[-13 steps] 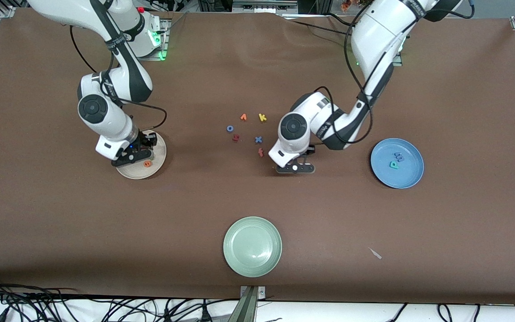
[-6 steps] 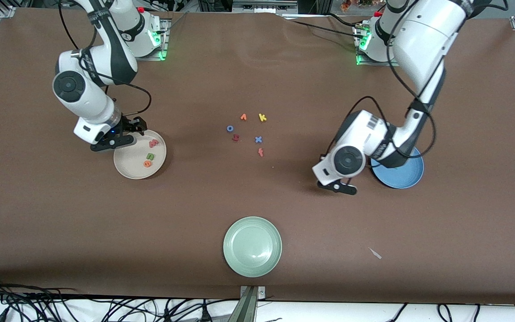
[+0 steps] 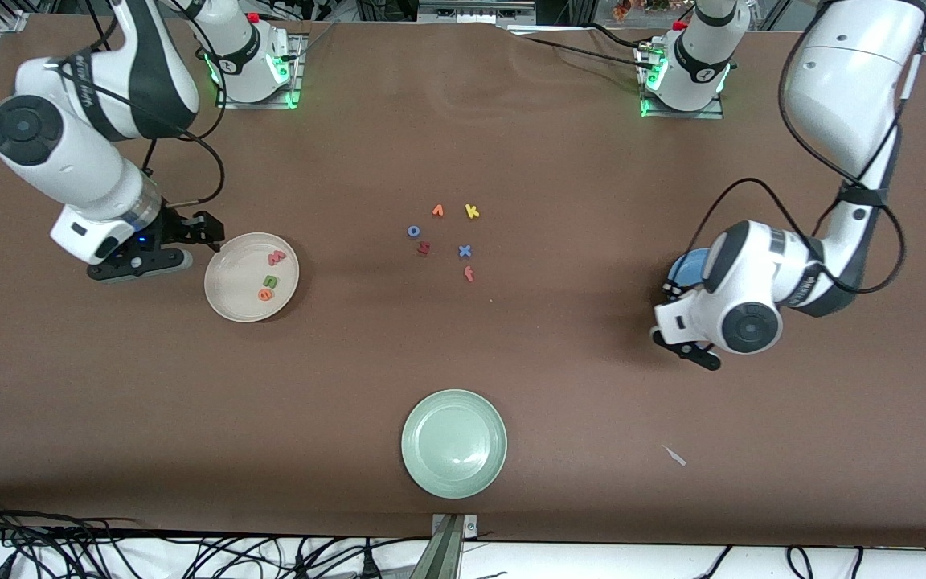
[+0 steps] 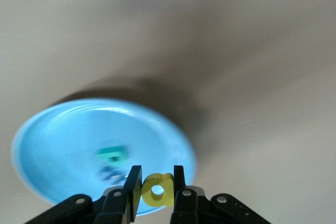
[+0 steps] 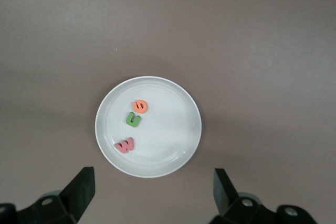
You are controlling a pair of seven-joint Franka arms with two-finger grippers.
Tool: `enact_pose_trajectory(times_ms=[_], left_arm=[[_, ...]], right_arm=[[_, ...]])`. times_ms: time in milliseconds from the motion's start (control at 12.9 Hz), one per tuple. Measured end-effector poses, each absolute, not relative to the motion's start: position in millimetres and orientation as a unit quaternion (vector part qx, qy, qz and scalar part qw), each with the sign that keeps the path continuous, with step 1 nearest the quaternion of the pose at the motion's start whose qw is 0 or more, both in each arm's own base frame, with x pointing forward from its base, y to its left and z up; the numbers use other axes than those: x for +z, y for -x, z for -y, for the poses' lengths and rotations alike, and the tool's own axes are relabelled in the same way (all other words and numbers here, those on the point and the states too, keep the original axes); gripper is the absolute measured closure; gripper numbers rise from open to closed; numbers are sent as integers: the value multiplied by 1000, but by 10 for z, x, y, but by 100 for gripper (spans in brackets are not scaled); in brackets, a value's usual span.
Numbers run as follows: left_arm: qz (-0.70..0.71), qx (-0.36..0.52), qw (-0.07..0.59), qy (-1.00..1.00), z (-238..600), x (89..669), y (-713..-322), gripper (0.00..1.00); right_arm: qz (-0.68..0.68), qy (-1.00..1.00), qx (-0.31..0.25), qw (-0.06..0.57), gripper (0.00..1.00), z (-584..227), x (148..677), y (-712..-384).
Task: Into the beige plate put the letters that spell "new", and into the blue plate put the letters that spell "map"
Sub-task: 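Drop the d on the blue plate while the right gripper withdraws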
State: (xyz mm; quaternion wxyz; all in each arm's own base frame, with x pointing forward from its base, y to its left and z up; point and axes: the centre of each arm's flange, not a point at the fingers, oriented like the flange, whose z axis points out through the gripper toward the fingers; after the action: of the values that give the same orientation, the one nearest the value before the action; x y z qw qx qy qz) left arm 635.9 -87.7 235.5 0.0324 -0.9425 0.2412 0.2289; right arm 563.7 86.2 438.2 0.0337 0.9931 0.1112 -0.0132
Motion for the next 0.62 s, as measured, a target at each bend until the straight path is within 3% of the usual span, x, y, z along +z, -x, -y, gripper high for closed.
enact_pose_trajectory(times_ms=[233,389,622], left_arm=[[-269,246,37,931,599,2208,-6304,71],[-275,254,40,926,603,2088,-6258,64],[-271,256,43,927,586,2197,-6308,37]], right_arm=[[-98,-994,-19,34,0,-792,4936,-5730],[-80,-996,-20,22,0,-665,5308,-5764],[-48,-998,-25,14,0,-348,5619,-5768]])
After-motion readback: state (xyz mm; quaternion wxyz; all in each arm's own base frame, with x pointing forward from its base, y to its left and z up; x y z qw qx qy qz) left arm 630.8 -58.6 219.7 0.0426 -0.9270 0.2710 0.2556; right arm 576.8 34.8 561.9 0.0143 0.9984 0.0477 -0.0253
